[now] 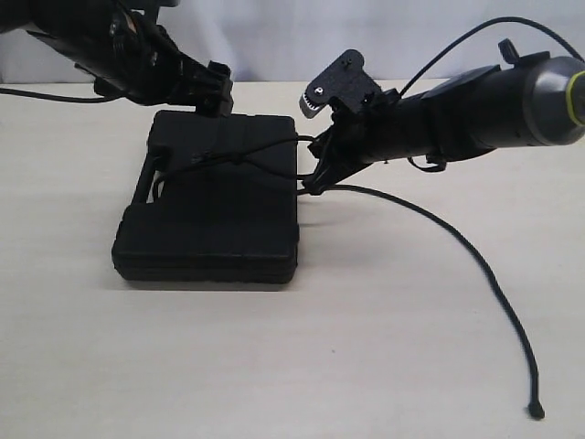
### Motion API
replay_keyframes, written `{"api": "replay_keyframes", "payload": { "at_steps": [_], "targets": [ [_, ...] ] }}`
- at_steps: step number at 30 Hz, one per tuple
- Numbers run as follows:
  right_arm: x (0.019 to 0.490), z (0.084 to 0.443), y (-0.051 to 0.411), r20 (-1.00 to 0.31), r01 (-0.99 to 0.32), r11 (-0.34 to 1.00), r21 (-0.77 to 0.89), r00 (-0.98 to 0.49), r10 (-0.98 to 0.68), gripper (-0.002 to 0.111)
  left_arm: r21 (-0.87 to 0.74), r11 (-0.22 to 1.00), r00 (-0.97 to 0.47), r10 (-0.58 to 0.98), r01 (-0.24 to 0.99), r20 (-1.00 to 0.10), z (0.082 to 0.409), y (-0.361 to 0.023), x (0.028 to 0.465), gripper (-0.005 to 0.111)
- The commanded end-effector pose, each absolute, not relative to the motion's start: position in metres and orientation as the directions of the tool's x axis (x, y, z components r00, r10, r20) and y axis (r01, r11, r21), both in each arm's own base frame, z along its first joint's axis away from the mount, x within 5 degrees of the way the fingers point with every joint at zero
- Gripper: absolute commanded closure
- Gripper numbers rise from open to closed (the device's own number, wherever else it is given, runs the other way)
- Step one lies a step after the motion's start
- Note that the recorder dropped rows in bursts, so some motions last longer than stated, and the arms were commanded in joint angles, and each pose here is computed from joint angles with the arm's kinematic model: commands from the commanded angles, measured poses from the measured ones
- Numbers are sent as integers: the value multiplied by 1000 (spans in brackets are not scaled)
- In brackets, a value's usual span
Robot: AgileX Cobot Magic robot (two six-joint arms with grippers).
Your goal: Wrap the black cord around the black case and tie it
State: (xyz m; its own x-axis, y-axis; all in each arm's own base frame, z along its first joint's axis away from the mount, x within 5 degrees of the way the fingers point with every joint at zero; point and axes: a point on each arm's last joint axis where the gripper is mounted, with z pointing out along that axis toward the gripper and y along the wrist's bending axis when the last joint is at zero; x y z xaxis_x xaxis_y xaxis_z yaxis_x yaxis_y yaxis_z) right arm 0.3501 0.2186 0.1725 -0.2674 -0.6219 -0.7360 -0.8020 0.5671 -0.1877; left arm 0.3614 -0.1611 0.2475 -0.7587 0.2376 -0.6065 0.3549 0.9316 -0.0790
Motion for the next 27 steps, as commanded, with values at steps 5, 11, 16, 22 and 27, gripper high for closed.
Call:
{"api": "replay_keyframes", "payload": {
  "at_steps": [5, 11, 16, 22, 27],
  "targets": [
    [351, 173, 220, -748, -791, 590, -164, -290, -597, 91, -43, 927, -724, 260, 372, -639, 257, -159, 360, 12],
    [351, 173, 220, -748, -791, 590, -164, -290, -597, 63, 161, 868, -610, 451, 470, -652, 286, -147, 349, 12],
    [351, 173, 220, -747, -789, 592, -166, -291, -597, 39, 285, 696, -543, 703, 660, -459, 282, -140, 335, 12],
    [345, 202, 220, -793, -793, 590, -149, -261, -551, 31, 270, 511, -418, 844, 816, -336, 273, -142, 326, 12],
    [335, 224, 212, -762, -802, 560, -207, -227, -606, 31, 128, 447, -389, 863, 885, -324, 235, -158, 334, 12]
  ]
}}
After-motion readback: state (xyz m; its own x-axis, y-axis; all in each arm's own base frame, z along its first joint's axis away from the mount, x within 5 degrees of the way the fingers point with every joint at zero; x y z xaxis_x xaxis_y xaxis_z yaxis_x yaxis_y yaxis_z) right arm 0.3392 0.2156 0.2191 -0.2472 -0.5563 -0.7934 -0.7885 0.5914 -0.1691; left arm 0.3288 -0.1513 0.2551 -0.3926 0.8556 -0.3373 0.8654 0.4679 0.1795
